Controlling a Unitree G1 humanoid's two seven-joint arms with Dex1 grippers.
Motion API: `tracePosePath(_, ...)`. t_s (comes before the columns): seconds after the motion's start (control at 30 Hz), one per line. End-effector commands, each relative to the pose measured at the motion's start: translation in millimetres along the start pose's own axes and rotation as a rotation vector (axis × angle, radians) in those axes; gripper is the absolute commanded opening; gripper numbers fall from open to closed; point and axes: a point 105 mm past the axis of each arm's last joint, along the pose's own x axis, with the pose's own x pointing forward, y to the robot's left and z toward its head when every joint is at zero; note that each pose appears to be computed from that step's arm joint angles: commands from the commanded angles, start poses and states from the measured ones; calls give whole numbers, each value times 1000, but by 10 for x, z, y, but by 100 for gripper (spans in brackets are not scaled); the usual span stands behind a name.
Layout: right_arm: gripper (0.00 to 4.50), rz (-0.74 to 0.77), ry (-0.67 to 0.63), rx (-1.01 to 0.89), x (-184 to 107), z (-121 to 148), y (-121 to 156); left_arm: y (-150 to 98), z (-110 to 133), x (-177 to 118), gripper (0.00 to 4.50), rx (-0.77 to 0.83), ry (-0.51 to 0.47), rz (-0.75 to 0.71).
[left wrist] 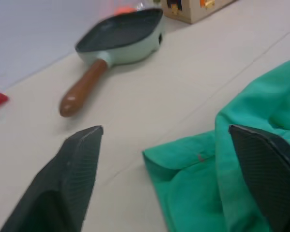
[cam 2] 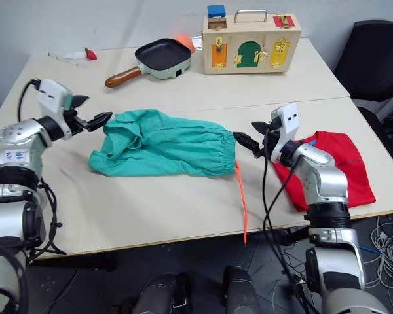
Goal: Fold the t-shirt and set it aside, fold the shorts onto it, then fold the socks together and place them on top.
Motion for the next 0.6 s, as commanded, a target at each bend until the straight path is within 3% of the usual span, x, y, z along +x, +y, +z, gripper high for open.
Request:
tracePosePath(0.03, 447, 275, 48, -194, 12, 15, 477, -210, 314, -140, 450, 201, -122, -218)
tracePosePath(0.1, 447, 304, 103, -243, 64, -127, 590, -536, 198, -255, 450, 251, -89, -439)
tracePosePath(0.17, 447, 270, 115, -259, 133, -190, 590, -716, 80, -303, 450, 259, -49, -532)
tracePosePath(0.3, 447, 226, 161, -315, 253, -310, 553, -860, -187, -254, 450, 298, 61, -528)
tracePosePath(0.43, 447, 239, 238, -453, 362, -448, 541, -836, -455, -218, 450, 323, 182, -461)
tracePosePath(0.6, 447, 233, 237, -543, 503, -471, 535, -781, -673, -257, 450, 294, 293, -432)
